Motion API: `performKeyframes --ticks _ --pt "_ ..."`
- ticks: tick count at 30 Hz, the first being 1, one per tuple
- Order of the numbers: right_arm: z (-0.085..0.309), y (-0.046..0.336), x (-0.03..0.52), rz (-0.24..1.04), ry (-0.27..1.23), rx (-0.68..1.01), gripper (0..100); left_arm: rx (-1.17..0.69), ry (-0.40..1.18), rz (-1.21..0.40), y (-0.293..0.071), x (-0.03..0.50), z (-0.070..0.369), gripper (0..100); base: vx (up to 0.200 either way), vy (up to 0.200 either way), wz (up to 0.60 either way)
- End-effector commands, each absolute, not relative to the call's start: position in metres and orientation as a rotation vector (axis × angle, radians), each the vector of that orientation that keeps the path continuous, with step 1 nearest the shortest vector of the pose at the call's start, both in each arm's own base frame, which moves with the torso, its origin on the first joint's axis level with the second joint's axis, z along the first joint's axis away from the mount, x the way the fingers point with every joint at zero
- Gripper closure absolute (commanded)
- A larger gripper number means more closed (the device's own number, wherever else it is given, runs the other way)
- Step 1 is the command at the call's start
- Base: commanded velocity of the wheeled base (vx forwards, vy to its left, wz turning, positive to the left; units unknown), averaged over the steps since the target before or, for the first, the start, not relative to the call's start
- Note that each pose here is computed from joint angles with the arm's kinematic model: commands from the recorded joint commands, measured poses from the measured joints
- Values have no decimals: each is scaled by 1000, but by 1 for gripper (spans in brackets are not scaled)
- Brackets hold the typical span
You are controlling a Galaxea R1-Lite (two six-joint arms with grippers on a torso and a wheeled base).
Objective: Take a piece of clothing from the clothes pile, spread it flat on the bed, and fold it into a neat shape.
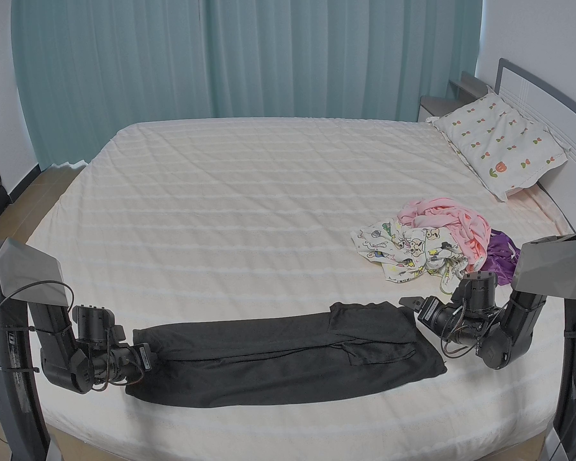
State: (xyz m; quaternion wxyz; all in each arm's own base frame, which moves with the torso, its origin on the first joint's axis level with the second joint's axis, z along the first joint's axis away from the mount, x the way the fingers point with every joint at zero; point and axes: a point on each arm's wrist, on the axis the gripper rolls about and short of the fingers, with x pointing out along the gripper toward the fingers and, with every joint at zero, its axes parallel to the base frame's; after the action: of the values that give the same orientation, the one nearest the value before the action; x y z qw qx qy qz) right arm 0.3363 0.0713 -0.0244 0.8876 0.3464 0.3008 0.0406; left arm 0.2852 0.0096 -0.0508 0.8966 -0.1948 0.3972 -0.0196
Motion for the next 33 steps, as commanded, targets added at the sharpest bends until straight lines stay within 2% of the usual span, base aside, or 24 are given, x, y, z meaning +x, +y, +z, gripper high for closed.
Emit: performKeyframes --ticks 1,8,20,33 --pt "-25 71 336 84 626 720 0 -411 815 -25 14 283 -47 100 0 0 0" --pt "-25 70 337 79 627 723 0 -426 756 1 25 280 -28 100 0 0 0" --pt "-26 69 337 74 630 740 0 -541 655 49 71 265 9 100 0 0 0" --pt "-23 65 338 66 618 753 0 -789 512 225 144 240 61 100 0 0 0"
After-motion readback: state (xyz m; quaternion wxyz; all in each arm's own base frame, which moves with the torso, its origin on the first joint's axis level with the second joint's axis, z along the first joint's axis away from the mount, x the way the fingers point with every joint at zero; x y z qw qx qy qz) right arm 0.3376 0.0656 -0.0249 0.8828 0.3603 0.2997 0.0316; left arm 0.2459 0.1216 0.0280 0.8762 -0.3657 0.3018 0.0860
